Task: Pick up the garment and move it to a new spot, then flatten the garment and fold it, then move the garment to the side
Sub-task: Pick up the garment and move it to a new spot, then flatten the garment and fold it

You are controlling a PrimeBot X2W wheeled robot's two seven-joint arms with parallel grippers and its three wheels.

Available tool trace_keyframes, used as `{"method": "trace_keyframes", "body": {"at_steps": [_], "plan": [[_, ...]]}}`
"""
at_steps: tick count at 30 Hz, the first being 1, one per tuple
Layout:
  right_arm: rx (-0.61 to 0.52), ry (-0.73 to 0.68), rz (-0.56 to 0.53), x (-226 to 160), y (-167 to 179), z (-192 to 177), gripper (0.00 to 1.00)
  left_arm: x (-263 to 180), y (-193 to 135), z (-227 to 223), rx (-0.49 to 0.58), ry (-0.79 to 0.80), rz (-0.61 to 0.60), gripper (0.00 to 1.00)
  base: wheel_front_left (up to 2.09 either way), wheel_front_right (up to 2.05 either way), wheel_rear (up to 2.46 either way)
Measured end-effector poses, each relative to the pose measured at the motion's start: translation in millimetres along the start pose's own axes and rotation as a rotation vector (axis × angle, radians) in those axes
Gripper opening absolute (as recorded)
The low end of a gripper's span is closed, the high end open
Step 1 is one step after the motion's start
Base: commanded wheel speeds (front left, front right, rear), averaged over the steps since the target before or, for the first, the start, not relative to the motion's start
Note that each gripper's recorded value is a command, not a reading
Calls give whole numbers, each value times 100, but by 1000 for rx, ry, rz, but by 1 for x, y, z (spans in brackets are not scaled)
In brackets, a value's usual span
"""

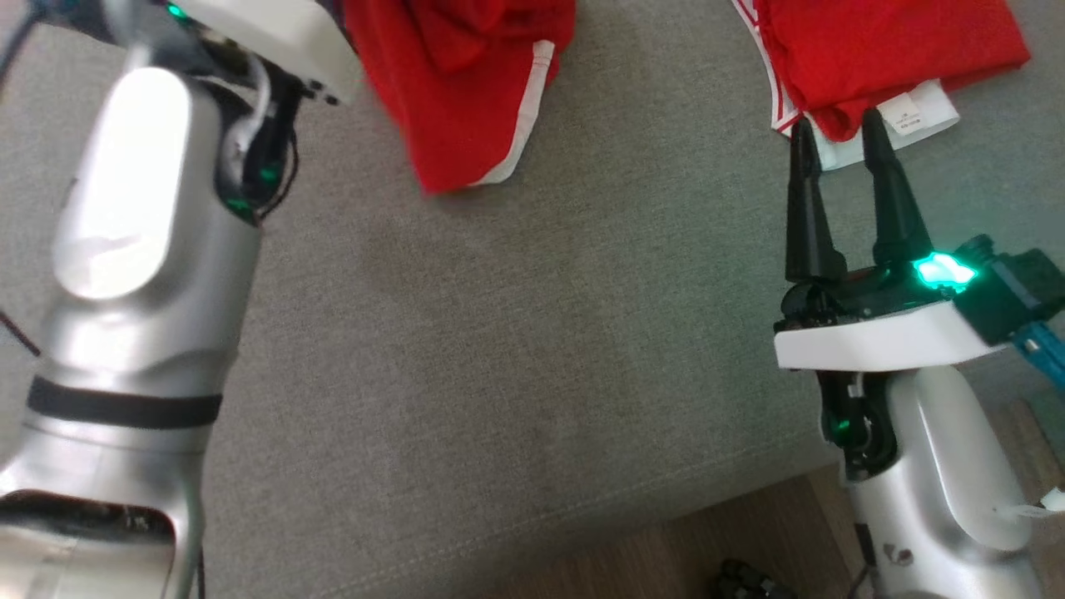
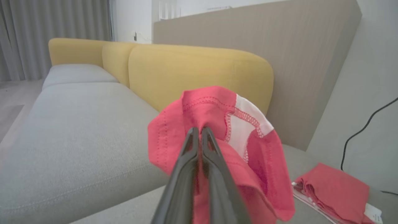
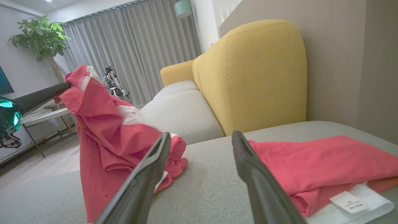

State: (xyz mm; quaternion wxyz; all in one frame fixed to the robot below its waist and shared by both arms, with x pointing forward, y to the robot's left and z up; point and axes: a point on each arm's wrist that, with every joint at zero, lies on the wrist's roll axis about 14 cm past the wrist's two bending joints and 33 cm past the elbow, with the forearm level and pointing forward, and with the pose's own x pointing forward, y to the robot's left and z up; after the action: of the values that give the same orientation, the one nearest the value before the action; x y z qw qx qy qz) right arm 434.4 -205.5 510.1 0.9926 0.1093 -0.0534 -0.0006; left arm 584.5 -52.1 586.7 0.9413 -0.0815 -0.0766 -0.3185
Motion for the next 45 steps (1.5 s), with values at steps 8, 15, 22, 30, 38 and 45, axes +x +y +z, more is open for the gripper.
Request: {"method": "trace_keyframes", "body": {"at_steps": [8, 15, 22, 30, 38, 45], "plan": [[8, -5, 26, 9, 7, 1, 100, -2, -27, -64, -41, 155, -47, 13, 0, 0, 0], [12, -5, 35, 8, 11, 1, 100, -21, -19, -104, -22, 279, -2, 100, 0, 0, 0], [10, -14, 67, 13, 22, 3, 100, -34, 21, -76, -54, 176, 130, 100, 0, 0, 0], [21, 19, 111, 11, 41, -10, 100, -87, 65, -36, -107, 55, 286, 100, 0, 0, 0], [23, 116, 159, 13, 62, -36, 100, -185, 74, -31, -146, 12, 412, 100, 0, 0, 0], [16, 233, 207, 25, 82, -62, 100, -239, 77, -37, -204, 8, 528, 100, 0, 0, 0]]}}
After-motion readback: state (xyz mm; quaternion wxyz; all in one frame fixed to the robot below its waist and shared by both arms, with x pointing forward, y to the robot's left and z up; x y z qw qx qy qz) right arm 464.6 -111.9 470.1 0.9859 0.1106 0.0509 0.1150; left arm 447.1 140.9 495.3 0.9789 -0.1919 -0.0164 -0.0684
